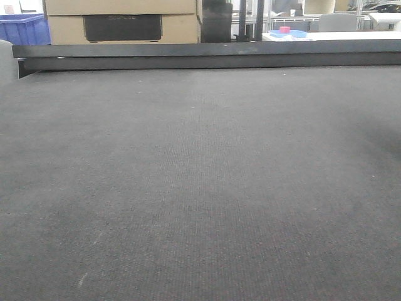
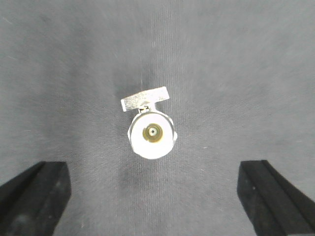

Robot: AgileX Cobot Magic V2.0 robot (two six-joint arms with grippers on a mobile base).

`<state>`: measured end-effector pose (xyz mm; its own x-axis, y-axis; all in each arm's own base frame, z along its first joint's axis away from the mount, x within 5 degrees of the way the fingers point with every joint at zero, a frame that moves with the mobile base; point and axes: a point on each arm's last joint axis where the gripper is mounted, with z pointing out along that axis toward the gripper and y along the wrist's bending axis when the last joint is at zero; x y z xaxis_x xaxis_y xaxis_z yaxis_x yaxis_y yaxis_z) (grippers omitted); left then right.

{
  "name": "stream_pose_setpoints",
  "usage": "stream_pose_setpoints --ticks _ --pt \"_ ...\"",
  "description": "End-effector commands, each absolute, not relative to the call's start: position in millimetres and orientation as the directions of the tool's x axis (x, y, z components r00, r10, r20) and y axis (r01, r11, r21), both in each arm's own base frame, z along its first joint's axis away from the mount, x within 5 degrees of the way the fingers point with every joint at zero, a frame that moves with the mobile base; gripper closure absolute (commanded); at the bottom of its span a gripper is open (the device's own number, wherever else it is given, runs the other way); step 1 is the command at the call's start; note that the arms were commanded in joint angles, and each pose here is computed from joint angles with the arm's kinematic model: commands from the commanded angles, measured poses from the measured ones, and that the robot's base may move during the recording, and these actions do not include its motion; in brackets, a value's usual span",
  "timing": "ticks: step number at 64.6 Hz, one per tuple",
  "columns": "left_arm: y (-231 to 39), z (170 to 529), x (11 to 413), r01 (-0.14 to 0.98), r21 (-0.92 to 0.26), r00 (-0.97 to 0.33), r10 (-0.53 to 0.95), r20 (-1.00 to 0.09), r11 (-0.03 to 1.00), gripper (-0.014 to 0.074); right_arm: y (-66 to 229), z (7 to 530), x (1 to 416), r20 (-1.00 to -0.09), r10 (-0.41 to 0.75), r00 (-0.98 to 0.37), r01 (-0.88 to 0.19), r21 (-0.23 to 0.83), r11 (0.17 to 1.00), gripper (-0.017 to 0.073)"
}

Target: Place valve from conveyor to right shelf box

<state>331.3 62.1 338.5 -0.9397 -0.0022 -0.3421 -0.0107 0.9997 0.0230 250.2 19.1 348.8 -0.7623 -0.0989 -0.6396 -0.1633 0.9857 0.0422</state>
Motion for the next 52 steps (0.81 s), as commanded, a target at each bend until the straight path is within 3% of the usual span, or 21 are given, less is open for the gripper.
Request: stream_pose_setpoints --ticks 1,19,40,47,52 --pt "64.9 320.7 344.1 -0.003 0.015 -0.955 0.001 -0.296 1.0 0.0005 18.5 357.0 248.8 -0.685 -0.094 -0.722 -0.161 0.035 0.986 0.0712" --pt "70.0 271.6 369.6 -0.004 -0.006 -0.982 -0.005 -0.191 1.0 0.0005 18.5 357.0 248.8 -0.685 -0.094 -0.722 -0.161 0.035 0.986 0.0712" --pt "71.5 245.7 379.8 -0.007 -0.024 -0.99 -0.01 -0.137 1.0 0.0023 18.4 357.2 249.0 -0.687 -0.094 -0.721 -0.161 0.034 0.986 0.0712" --pt "71.7 244.3 380.9 -0.007 -0.023 -0.99 -0.01 -0.14 1.0 0.0139 18.4 357.4 249.3 -0.69 -0.093 -0.718 -0.161 0.033 0.986 0.0712" --pt "72.0 244.2 382.3 -0.008 -0.02 -0.988 -0.011 -0.154 1.0 0.0337 18.4 357.9 249.8 -0.695 -0.092 -0.713 -0.16 0.032 0.987 0.0712"
